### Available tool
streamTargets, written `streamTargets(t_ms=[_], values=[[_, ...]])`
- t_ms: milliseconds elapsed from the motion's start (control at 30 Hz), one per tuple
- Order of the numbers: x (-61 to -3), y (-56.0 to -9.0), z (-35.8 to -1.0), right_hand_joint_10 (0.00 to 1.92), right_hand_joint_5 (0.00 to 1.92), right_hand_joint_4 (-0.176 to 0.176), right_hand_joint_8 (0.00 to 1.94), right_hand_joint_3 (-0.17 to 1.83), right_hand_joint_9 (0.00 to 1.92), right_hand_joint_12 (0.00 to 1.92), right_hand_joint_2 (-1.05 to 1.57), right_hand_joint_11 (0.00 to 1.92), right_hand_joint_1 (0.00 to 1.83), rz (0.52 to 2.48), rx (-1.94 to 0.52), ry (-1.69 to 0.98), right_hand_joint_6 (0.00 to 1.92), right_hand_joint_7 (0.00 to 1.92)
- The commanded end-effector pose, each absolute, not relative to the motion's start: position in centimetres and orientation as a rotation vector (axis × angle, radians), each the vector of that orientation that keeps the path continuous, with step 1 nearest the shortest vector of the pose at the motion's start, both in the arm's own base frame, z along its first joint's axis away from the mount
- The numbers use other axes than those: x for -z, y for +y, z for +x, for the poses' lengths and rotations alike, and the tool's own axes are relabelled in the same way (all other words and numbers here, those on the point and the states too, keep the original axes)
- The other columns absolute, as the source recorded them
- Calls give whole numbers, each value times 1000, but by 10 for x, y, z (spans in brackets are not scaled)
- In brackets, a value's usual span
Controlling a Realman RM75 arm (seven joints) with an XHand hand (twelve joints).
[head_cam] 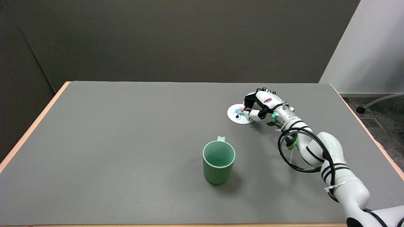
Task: Pick up the white cup lid.
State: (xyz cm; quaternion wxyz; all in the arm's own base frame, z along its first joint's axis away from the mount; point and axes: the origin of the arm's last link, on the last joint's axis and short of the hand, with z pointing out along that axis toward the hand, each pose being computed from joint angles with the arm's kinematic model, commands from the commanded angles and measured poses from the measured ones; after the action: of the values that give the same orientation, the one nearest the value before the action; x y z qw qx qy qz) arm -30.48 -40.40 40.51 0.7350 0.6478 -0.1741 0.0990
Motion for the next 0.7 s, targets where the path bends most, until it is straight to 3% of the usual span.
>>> streamTargets(t_ms=[33,233,267,300,367,400,533,600,700], values=[[-394,-403,-303,828,692,56,542,228,270,1215,1165,-1,939,1454,-236,-379,1427,639],[-385,-399,-306,845,705,65,536,224,259,1225,1159,-1,941,1462,-244,-389,1408,662],[-385,-398,-306,853,720,54,467,369,256,1210,1078,-1,952,1462,-244,-388,1055,689],[-385,-398,-305,870,752,30,343,702,246,1170,895,-1,974,1465,-245,-387,253,738],[-384,-397,-303,860,740,16,249,752,257,1157,849,-1,972,1468,-249,-382,198,767],[-383,-397,-301,817,731,15,253,870,280,1199,779,-1,957,1472,-253,-378,203,755],[-381,-396,-297,755,711,13,183,778,302,1102,802,-1,979,1479,-257,-368,177,735],[-381,-395,-298,728,695,14,205,900,306,1146,726,-1,953,1481,-255,-367,199,705],[-381,-393,-297,698,675,10,195,913,306,1110,700,-1,957,1484,-259,-367,195,675]])
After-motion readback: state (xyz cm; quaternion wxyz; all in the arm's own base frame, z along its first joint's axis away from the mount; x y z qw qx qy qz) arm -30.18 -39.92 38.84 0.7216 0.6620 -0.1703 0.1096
